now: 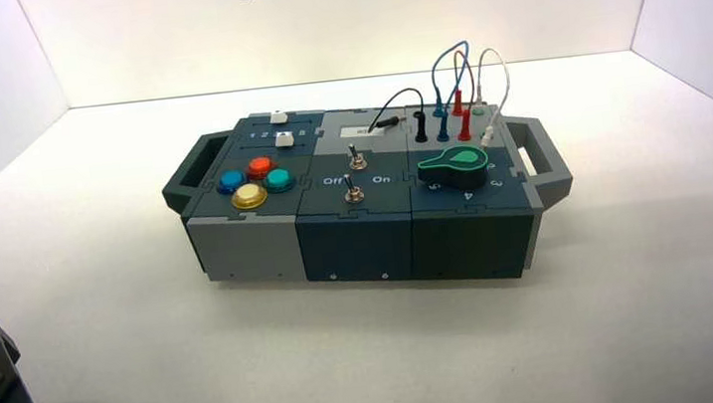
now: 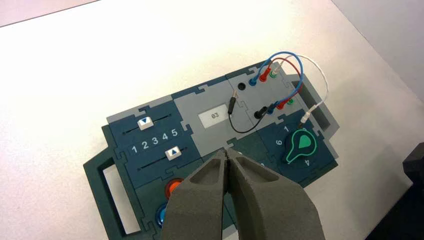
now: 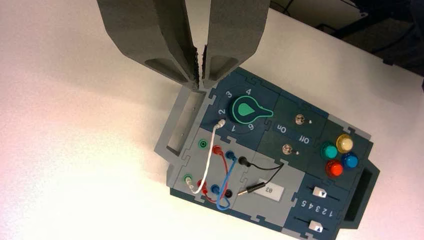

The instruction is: Turn the knob to position 3.

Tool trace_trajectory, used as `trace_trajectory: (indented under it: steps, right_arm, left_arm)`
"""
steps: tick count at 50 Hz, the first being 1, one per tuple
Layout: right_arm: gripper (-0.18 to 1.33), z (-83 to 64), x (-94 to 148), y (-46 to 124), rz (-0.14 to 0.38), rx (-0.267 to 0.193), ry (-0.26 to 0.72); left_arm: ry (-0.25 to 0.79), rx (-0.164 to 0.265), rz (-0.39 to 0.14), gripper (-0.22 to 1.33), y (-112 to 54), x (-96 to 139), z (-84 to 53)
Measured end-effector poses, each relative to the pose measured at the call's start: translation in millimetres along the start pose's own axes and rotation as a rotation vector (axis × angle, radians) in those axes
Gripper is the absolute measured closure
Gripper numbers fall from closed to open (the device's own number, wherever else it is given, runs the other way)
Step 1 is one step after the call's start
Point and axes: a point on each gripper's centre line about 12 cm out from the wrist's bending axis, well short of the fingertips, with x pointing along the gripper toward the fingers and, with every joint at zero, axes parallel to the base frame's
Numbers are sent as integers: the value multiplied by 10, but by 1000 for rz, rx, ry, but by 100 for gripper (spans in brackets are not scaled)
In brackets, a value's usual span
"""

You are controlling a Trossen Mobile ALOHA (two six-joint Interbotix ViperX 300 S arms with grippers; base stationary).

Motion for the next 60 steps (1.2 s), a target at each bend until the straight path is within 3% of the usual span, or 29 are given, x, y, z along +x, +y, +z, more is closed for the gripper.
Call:
trace_trajectory:
  steps: [23, 31, 35, 45, 60]
  right_arm:
    - [111, 4, -3, 11, 2, -4, 2]
    - [113, 37, 36, 121, 26, -49, 31]
    - [126, 73, 116, 232, 47, -91, 66]
    - [128, 191, 335, 439, 77, -135, 122]
    - [128, 229, 816, 593, 106, -107, 228]
  left_arm:
    - [0, -6, -1, 128, -1, 0, 0]
    - [4, -7, 0, 128, 1, 12, -5]
    - [4, -5, 0, 128, 1, 12, -5]
    - [-3, -7, -2, 128, -3, -8, 4]
    - [11, -5, -9, 128, -19, -44, 7]
